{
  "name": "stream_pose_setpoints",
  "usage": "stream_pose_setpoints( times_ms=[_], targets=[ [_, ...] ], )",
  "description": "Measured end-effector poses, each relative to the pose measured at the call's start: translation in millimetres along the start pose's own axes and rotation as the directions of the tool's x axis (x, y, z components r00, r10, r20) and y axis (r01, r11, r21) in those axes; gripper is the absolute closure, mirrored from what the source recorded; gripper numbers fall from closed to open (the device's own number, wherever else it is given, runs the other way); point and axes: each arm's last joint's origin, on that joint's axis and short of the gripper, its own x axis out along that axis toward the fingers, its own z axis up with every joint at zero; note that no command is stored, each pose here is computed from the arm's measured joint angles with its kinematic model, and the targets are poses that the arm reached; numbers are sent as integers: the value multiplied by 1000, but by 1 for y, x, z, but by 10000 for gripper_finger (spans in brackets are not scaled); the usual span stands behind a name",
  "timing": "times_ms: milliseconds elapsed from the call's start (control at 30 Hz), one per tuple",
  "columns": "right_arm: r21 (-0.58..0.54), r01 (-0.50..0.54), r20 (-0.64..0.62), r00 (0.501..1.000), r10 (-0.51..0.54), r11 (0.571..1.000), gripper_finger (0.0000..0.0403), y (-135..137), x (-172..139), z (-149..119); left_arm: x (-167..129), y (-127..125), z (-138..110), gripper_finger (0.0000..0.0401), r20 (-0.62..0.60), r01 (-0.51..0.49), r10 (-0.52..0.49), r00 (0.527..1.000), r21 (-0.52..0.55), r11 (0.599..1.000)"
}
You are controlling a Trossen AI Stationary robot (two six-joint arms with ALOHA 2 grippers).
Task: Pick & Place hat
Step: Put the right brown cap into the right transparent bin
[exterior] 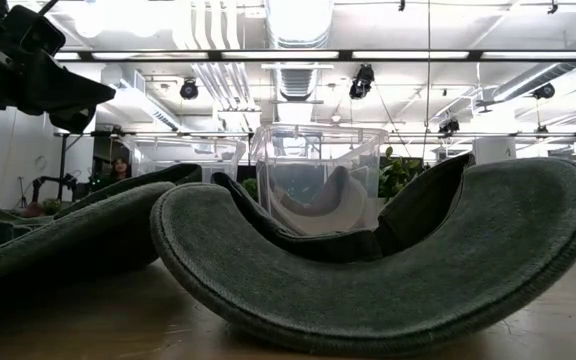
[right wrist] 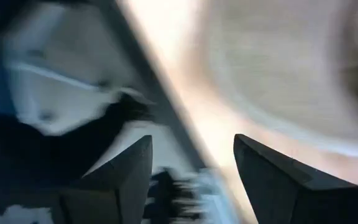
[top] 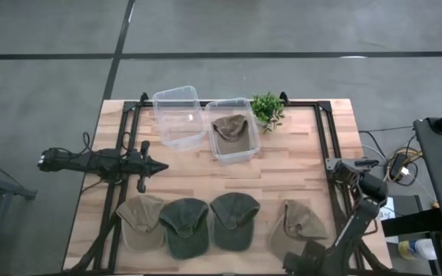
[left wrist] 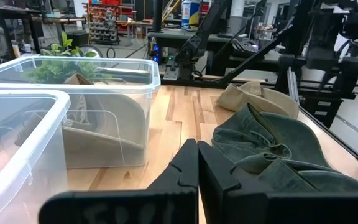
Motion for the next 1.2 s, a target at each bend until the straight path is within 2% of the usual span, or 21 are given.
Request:
stream_pose_setpoints(
  times_ms=[100, 200, 400, 500, 633, 733, 800, 867, 1033, 1200],
  targets=[
    [-93, 162, -3, 987, -163, 983, 184, 3, 4, -1, 0, 0, 0, 401, 0, 0, 0, 1000, 0, 1000],
    [-201, 238, 11, 970, -241, 950, 184, 12, 18, -3, 0, 0, 0, 401, 0, 0, 0, 1000, 0, 1000],
    [-365, 430, 52, 895, -442, 826, 184, 21, 51, 1, 0, 0, 0, 401, 0, 0, 0, 1000, 0, 1000],
    [-427, 458, 87, 879, -469, 780, 184, 24, 67, 3, 0, 0, 0, 401, 0, 0, 0, 1000, 0, 1000],
    [-480, 476, 106, 866, -489, 737, 184, 24, 73, 3, 0, 0, 0, 401, -1, -1, 1, 1000, 0, 1000],
    [-490, 485, 133, 863, -488, 724, 189, 22, 71, 5, 0, 0, 0, 401, -1, 0, 0, 1000, 0, 1000],
    [-494, 488, 147, 863, -483, 720, 208, 21, 68, 8, 0, 0, 0, 401, -3, 0, 0, 1000, 1, 1000],
    [-489, 485, 160, 867, -472, 725, 244, 21, 62, 12, 0, 0, 0, 401, -3, 0, 0, 1000, 0, 1000],
    [-513, 485, 176, 867, -466, 709, 373, 19, 55, 19, 0, 0, 0, 401, -3, 0, 0, 1000, 1, 1000],
    [-569, 481, 183, 865, -467, 667, 390, 18, 52, 27, 0, 0, 0, 401, -3, 0, 0, 1000, 0, 1000]
  ],
)
